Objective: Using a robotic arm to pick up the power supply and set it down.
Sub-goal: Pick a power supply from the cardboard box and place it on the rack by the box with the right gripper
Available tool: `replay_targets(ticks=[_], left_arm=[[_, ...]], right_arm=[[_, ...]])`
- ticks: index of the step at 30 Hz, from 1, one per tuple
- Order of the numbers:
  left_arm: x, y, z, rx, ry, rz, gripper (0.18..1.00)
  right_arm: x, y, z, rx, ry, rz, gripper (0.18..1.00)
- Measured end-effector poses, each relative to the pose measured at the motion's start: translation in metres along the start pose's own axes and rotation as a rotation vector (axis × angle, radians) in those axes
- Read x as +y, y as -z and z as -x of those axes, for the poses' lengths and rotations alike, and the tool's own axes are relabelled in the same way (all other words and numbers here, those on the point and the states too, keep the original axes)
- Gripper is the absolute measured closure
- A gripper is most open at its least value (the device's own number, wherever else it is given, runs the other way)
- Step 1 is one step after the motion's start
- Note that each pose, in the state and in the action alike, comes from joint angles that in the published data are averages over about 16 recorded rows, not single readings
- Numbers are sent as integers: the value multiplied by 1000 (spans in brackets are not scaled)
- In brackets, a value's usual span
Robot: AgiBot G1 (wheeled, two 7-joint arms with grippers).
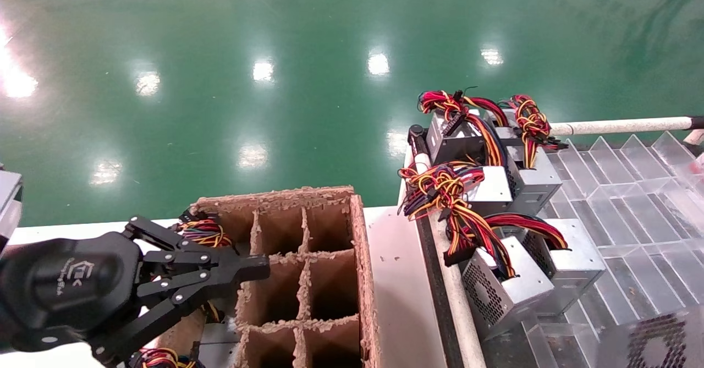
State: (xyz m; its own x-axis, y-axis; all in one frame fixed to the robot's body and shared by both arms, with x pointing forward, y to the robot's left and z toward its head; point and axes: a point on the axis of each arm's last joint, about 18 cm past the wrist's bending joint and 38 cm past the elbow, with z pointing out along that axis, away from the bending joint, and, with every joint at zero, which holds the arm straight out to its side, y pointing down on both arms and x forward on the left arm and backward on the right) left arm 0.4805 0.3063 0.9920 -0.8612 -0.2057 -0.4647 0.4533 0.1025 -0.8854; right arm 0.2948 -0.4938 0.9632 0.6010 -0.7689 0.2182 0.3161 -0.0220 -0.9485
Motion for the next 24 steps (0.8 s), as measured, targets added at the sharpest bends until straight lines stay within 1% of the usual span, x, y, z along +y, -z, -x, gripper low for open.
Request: replay_targets(ticks=[10,18,24], left_arm=[[0,0,0,0,0,0,993],[0,0,0,0,0,0,993],[0,0,0,0,0,0,993]], right_arm=[[21,1,-8,38,-11,28,927],[27,2,-23,71,5,53,927],[31,-5,-34,57,16,59,927]])
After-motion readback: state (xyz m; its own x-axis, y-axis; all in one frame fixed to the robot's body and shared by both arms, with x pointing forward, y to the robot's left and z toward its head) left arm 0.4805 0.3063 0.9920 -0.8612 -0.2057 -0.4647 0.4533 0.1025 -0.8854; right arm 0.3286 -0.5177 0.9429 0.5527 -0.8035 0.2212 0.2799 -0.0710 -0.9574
